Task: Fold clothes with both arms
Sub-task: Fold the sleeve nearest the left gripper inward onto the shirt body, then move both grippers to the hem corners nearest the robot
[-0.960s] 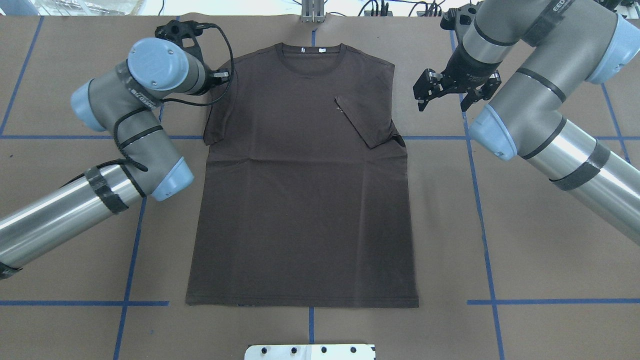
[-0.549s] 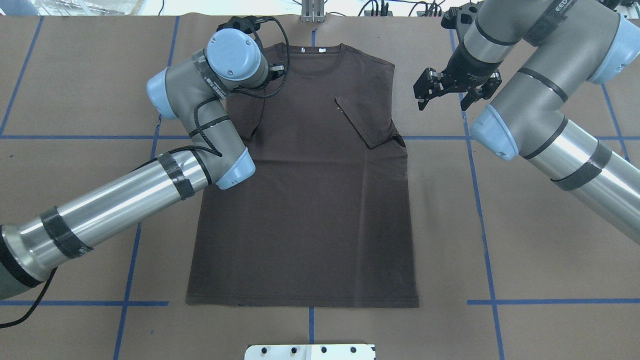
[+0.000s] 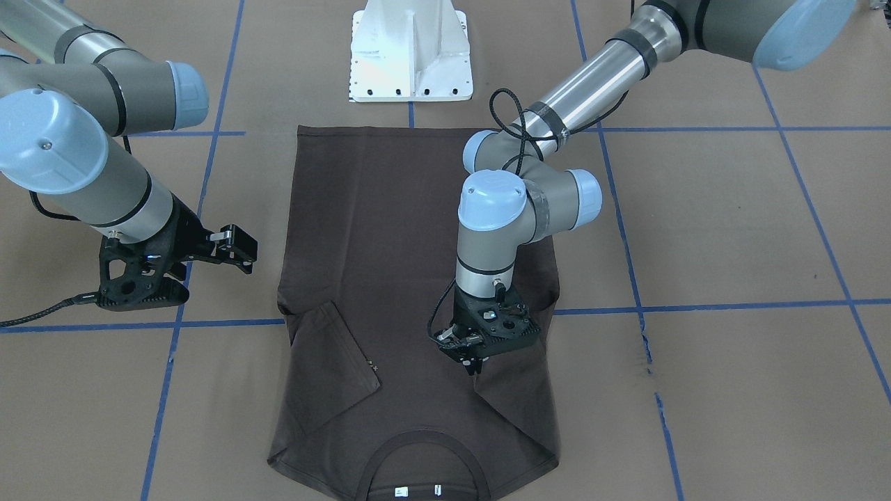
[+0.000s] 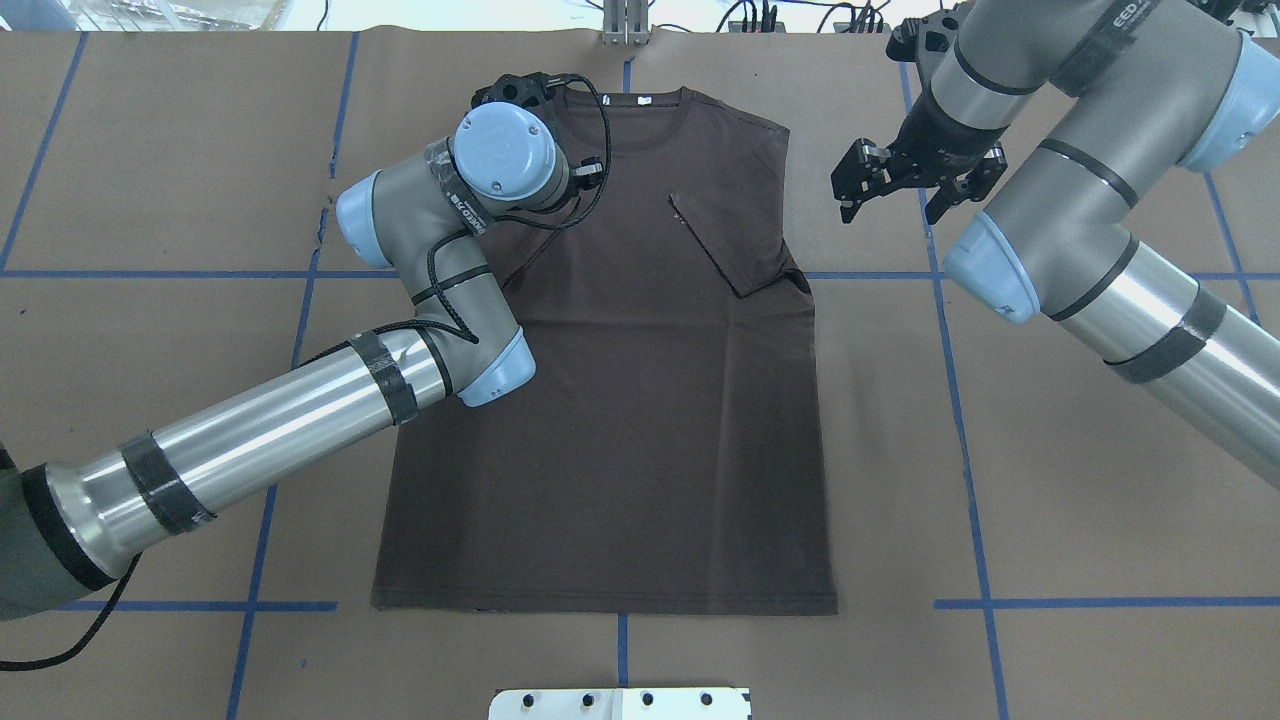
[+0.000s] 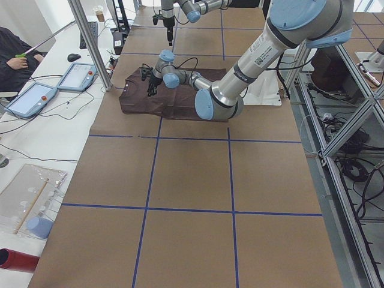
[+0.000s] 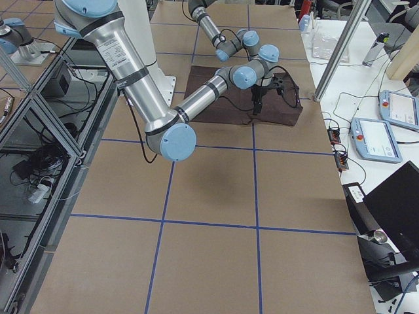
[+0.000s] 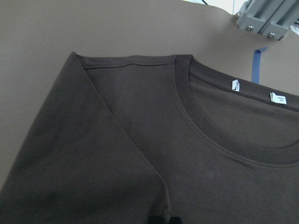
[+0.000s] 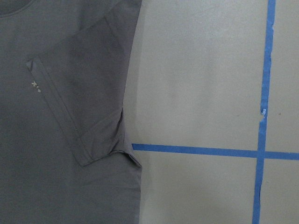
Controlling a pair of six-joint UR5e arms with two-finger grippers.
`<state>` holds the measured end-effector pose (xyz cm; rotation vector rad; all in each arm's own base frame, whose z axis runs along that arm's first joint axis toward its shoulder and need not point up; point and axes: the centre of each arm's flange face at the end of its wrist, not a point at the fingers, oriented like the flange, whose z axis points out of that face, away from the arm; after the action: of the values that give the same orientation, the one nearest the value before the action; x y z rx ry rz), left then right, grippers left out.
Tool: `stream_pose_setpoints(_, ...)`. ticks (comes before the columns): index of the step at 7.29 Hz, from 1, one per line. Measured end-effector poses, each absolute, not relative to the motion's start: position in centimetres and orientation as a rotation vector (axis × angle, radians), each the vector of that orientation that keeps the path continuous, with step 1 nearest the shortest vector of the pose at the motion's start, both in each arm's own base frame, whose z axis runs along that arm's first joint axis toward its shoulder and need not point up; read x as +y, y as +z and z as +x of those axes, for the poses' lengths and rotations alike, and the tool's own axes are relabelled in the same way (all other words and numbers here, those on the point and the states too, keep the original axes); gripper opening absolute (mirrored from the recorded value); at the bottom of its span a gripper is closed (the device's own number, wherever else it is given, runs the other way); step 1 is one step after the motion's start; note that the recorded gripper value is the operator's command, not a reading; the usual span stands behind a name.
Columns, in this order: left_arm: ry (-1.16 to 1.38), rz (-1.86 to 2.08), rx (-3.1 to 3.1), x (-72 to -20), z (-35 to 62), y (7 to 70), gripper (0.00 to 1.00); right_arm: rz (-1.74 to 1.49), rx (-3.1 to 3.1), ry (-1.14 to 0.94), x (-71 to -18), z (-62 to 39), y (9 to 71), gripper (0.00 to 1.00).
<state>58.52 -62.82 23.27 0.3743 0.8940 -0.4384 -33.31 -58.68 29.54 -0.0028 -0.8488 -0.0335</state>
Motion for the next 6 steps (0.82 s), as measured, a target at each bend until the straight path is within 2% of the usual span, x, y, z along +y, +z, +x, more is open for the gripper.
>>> stream_pose_setpoints(3,-0.357,0.349,0.942,-59.9,55.7,22.3,1.00,0.015,-0.839,-0.009,-55.8,-34.1,30.3,1.00)
stream_pose_setpoints(6,-0.225,0.376,0.904,-52.5,46.3,23.1,1.00,0.052,-0.927,0.090,-44.6,-38.7,32.9,1.00)
